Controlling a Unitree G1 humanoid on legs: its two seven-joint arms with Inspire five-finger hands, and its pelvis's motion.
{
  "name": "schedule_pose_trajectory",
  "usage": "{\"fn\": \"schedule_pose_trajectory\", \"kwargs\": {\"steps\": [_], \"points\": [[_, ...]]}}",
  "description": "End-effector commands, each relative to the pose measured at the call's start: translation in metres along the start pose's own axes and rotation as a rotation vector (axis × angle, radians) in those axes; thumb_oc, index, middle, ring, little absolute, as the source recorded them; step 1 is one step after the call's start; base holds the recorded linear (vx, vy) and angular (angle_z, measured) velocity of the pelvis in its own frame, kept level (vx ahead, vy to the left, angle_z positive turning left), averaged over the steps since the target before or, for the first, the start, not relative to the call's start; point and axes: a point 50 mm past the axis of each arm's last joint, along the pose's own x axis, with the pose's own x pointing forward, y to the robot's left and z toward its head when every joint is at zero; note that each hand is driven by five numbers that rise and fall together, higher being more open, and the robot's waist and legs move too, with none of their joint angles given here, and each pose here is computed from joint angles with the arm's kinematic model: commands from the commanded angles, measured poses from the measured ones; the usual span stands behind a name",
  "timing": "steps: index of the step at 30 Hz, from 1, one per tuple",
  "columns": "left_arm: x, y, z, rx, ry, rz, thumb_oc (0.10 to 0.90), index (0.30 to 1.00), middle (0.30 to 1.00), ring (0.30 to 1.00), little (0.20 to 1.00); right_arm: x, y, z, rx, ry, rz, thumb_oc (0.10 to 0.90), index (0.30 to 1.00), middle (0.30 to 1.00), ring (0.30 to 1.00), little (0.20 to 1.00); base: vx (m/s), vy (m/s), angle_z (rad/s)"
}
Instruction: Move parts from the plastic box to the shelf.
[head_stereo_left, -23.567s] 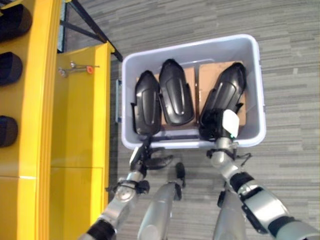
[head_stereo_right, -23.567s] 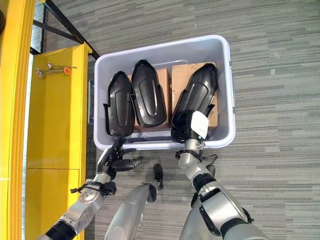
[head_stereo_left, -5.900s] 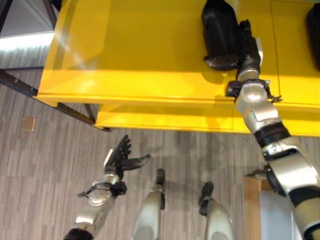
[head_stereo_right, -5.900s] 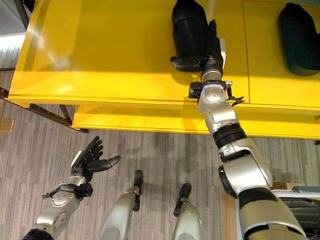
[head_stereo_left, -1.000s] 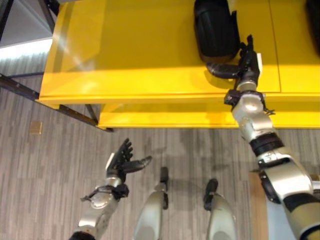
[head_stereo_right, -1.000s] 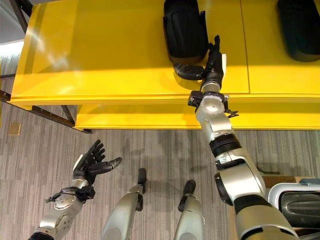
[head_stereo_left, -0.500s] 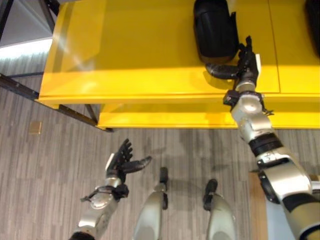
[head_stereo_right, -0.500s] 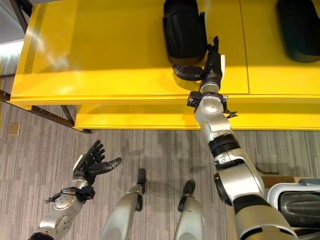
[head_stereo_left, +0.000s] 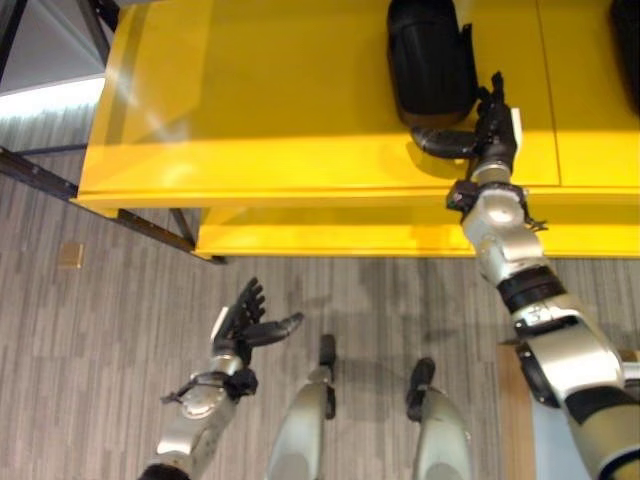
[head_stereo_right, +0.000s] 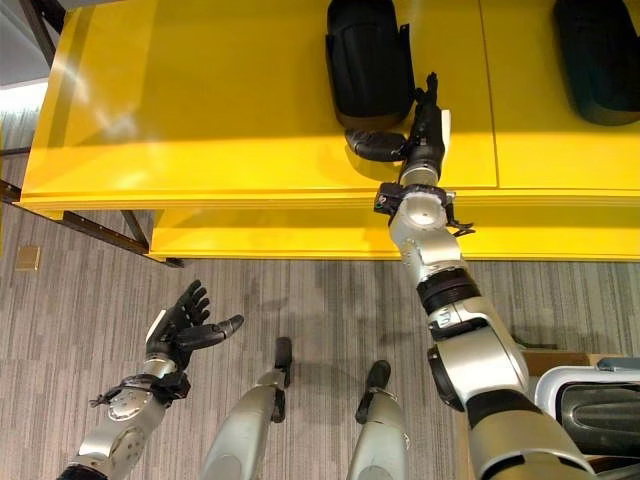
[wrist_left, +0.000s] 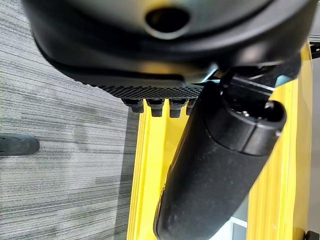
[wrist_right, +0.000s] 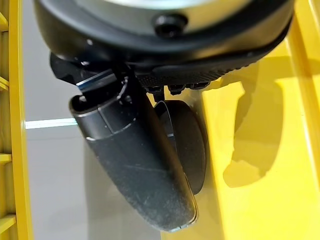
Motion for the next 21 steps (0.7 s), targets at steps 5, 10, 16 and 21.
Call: {"fn": "schedule_pose_trajectory", "kwargs": {"steps": [5,10,16,21], "points": [[-0.001,0.001,0.026,-0.004,-0.142,-0.018,0.9,1.0,1.0,1.0,1.0,0.006,0.003,0.024,0.083,-0.111,0.005,0.9,1.0,1.0,1.0,1.0,0.0,0.0,0.0],[-0.001,0.001,0.025,-0.005,-0.136,-0.011,0.9,1.0,1.0,1.0,1.0,0.0,0.0,0.029,0.108,-0.155,0.005,0.9,1.0,1.0,1.0,1.0,0.0,0.0,0.0],[-0.001,0.002,0.024,-0.002,-0.136,-0.003,0.9,1.0,1.0,1.0,1.0,-0.012,-0.006,0.027,0.124,-0.193,0.015,0.9,1.0,1.0,1.0,1.0,0.0,0.0,0.0],[-0.002,0.003,0.022,0.001,-0.131,0.003,0.9,1.0,1.0,1.0,1.0,-0.023,-0.016,0.021,0.102,-0.214,0.005,0.9,1.0,1.0,1.0,1.0,0.02,0.007,0.06]]}}
